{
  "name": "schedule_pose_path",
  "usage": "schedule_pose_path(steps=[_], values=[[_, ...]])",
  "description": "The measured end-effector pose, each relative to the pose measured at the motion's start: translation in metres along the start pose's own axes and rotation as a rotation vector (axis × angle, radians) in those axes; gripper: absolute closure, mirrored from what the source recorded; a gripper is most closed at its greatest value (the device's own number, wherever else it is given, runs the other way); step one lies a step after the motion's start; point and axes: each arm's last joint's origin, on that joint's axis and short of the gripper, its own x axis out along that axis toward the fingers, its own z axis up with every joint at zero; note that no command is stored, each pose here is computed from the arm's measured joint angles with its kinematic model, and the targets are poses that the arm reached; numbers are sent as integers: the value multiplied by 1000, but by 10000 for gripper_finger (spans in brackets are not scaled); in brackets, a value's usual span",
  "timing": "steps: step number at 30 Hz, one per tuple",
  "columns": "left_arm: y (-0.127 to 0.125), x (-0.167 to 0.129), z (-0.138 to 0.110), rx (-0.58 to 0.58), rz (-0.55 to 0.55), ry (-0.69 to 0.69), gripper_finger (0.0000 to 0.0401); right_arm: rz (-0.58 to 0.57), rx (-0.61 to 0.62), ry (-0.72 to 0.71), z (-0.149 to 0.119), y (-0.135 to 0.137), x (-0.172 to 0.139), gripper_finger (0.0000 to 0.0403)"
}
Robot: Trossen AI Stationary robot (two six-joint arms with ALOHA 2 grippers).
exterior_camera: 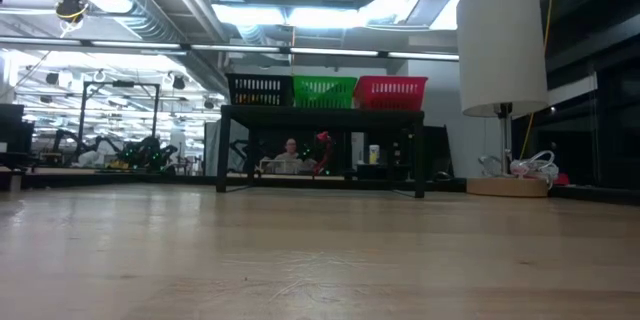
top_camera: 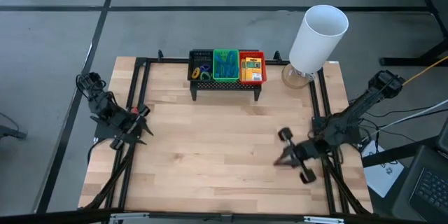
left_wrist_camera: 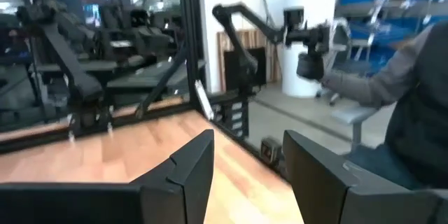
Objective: Pick & Place Office Desk Supplies
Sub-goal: Return to Home Position
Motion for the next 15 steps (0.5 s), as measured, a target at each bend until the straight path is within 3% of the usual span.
schedule_pose_path(steps=[2, 5, 9, 15], values=[[0, 1, -4, 0, 2, 17, 232, -105, -11, 17, -6, -4, -10, 389], [-2, 3, -10, -1, -18, 38, 232, -57, -99, -68, -10, -6, -28, 389], [-3, 4, -11, -16, -60, 26, 232, -4, -91, -132, -27, -8, -48, 389], [-6, 9, -19, -26, -99, 0, 232, -72, -54, -107, -43, -12, -58, 389]])
